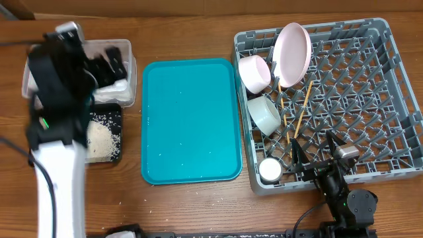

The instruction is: Sort waste into correct bins and load items into the dishwasher

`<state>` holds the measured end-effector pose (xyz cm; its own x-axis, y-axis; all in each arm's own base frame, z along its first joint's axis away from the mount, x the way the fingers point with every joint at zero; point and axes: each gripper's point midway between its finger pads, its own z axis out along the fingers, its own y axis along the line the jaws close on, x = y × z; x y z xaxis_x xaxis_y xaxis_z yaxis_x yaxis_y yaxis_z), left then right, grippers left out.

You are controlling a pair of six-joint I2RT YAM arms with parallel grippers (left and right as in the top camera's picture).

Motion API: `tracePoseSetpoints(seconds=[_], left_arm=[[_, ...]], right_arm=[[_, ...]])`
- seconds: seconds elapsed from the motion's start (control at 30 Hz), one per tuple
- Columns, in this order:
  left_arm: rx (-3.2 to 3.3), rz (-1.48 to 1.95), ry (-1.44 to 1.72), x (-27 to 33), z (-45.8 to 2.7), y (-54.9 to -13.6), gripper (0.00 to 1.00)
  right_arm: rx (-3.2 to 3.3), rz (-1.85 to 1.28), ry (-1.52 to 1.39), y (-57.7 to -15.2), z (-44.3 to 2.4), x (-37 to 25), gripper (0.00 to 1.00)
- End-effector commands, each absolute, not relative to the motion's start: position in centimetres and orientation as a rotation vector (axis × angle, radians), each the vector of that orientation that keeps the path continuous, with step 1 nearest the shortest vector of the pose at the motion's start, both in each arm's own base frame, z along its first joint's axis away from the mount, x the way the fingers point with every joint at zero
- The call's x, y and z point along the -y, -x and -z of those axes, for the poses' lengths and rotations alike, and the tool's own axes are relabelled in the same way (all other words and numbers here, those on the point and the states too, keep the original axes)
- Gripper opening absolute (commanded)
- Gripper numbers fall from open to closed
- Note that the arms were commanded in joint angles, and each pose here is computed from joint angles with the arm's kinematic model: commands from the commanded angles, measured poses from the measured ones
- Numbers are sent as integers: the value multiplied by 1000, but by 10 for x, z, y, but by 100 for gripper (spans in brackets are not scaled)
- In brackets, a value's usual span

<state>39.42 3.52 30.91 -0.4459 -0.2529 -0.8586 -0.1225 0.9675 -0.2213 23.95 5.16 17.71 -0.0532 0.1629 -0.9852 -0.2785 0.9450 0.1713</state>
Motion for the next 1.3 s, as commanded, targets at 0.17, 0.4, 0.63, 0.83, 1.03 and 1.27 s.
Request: tracePoseSetpoints(seconds=[0.17,0.4,0.63,0.83,1.03,1.27], left_arm=[[-1878,184,84,2,-222,-320,100],[-1724,155,37,5,-177,-273,100],[-1667,123,0,6,-154,-258,100],[-1709,94,1,4,-143,-251,100],[-1629,94,-7,5,-161,-246,100],[-1634,94,-6,5,-159,-246,100]], right_arm=[[-1580,-351,80,-240,-176,-49,100],[-1580,-351,80,-240,-176,-49,100],[-1580,-351,80,-240,-176,-49,100],[-1580,-351,80,-240,-176,-49,100],[-1580,-351,80,-240,-176,-49,100],[-1580,-351,80,-240,-176,-49,100]])
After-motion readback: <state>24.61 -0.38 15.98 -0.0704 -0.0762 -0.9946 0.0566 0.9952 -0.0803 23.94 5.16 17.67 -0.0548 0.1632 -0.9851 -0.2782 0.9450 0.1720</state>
